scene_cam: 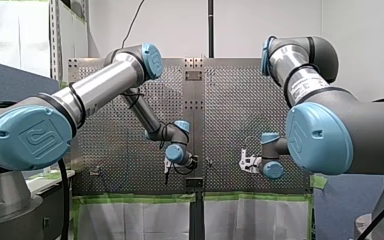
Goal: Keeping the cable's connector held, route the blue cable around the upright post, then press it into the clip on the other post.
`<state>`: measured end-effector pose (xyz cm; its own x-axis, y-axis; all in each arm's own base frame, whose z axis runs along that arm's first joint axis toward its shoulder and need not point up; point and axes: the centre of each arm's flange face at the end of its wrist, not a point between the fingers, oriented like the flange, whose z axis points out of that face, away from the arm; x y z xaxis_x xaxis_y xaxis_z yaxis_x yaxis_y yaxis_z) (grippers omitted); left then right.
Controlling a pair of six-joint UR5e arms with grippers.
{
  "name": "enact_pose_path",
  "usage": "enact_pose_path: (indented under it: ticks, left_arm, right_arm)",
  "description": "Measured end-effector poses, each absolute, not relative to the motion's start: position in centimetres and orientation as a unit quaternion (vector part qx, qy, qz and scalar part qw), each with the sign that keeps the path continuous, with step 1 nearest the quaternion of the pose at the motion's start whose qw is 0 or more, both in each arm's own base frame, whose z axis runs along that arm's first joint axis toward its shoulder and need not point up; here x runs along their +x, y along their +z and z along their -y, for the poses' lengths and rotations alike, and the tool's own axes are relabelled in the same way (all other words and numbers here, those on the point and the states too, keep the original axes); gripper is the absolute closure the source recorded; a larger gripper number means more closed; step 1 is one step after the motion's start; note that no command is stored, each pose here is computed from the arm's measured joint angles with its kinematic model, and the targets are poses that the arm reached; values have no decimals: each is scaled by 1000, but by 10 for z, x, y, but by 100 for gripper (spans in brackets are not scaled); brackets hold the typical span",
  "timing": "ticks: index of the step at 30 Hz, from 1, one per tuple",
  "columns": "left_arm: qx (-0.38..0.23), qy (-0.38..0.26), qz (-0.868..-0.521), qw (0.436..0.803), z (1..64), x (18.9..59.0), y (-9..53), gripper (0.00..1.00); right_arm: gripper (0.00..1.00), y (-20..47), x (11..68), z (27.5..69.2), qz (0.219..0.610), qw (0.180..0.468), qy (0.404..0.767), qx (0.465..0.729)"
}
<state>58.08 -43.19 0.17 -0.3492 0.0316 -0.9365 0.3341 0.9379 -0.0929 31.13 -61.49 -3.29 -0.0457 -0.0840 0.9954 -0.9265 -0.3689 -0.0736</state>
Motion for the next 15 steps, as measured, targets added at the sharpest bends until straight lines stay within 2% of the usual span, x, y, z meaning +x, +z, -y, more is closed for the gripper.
enact_pose_path:
  ticks: [8,15]
  left_arm:
    - [109,-132,-807,566,429,585,3,100]
    - [99,-117,-791,593,427,594,7,100]
  right_arm:
    - [100,-30,312,620,429,363,582,587]
    - [100,-24,314,627,427,364,584,587]
